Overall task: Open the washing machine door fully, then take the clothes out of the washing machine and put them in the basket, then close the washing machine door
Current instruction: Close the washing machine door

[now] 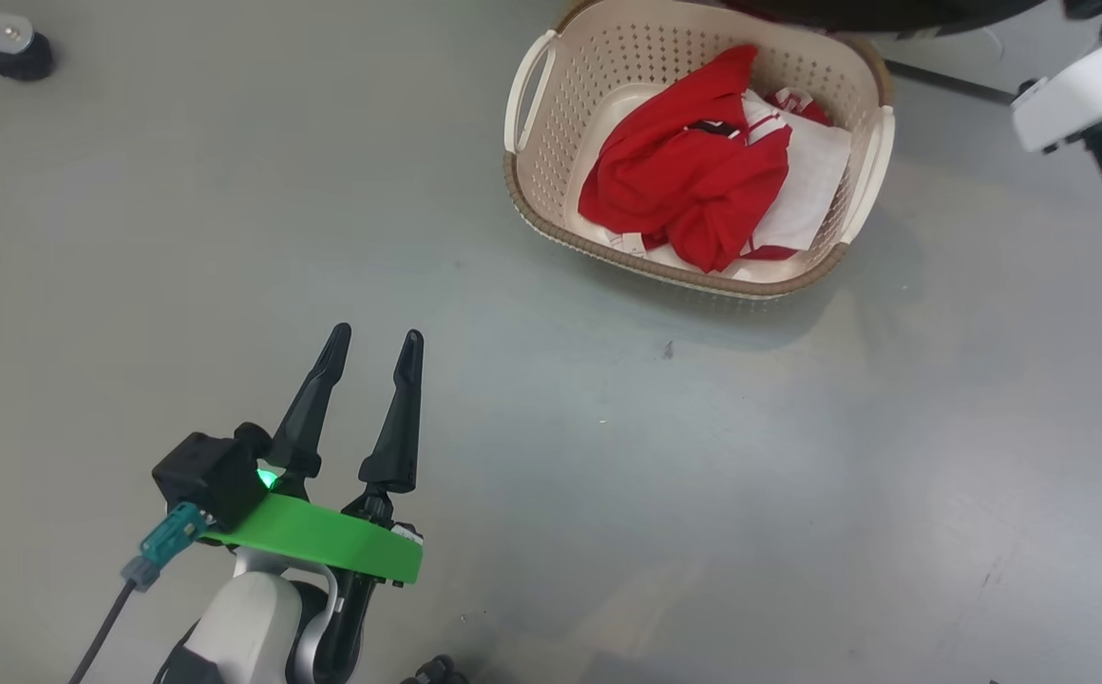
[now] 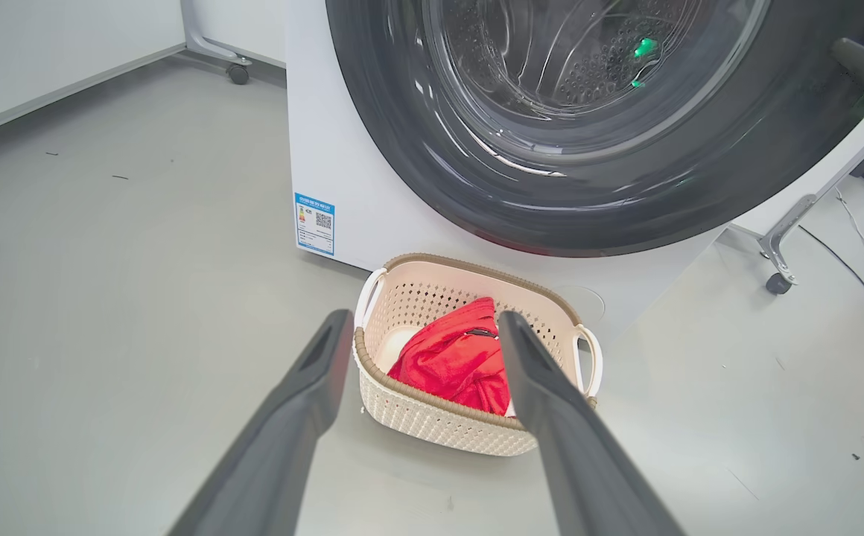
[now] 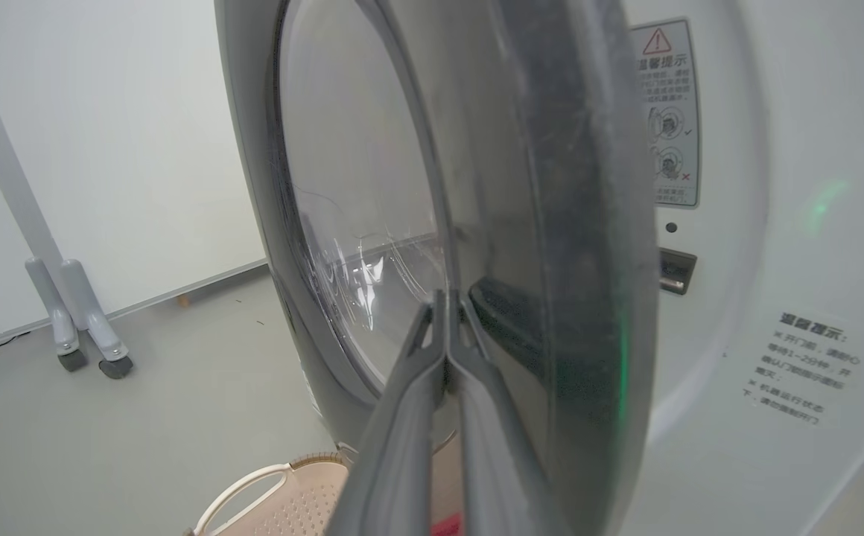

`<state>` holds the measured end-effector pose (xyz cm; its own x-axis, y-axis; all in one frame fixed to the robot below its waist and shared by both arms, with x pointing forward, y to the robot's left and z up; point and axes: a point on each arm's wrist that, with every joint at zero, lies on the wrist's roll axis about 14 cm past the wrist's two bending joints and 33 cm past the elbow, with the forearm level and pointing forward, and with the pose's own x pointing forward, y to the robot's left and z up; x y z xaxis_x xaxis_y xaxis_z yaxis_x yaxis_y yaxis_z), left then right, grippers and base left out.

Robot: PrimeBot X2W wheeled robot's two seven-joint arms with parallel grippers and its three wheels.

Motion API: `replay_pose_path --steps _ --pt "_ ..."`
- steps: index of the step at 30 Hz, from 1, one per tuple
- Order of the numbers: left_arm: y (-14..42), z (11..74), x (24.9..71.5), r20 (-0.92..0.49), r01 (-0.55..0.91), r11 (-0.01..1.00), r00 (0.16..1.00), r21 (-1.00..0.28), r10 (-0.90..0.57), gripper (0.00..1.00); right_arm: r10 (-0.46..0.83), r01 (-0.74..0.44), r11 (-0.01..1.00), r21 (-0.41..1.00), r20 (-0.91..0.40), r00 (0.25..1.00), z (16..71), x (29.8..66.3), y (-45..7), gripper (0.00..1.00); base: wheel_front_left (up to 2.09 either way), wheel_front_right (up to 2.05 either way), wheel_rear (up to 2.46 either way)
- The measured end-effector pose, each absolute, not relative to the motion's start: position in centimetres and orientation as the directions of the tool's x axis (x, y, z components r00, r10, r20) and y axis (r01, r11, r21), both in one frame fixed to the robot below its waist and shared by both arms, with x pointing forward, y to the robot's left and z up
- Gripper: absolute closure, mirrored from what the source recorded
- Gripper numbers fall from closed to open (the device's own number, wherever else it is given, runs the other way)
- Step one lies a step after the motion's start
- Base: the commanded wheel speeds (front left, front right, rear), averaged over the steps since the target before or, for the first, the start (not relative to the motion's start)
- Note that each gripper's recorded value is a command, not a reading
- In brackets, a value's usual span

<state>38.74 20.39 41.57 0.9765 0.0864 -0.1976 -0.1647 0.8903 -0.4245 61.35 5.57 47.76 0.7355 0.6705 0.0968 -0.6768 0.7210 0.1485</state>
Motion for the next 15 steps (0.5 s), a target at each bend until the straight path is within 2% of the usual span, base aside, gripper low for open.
replay_pose_path --steps 7,15 --pt "20.4 40.5 39.2 -0.226 -0.177 0.890 0.970 -0.419 0.086 0.00 0.647 -0.656 0.744 0.125 0.110 0.755 47.9 64.5 5.1 1.00 0.00 0.00 0.00" --pt "20.4 39.9 39.6 -0.242 -0.191 0.880 0.966 -0.434 0.090 0.00 0.572 -0.584 0.805 0.100 0.129 0.810 48.3 68.1 3.3 1.00 0.00 0.00 0.00"
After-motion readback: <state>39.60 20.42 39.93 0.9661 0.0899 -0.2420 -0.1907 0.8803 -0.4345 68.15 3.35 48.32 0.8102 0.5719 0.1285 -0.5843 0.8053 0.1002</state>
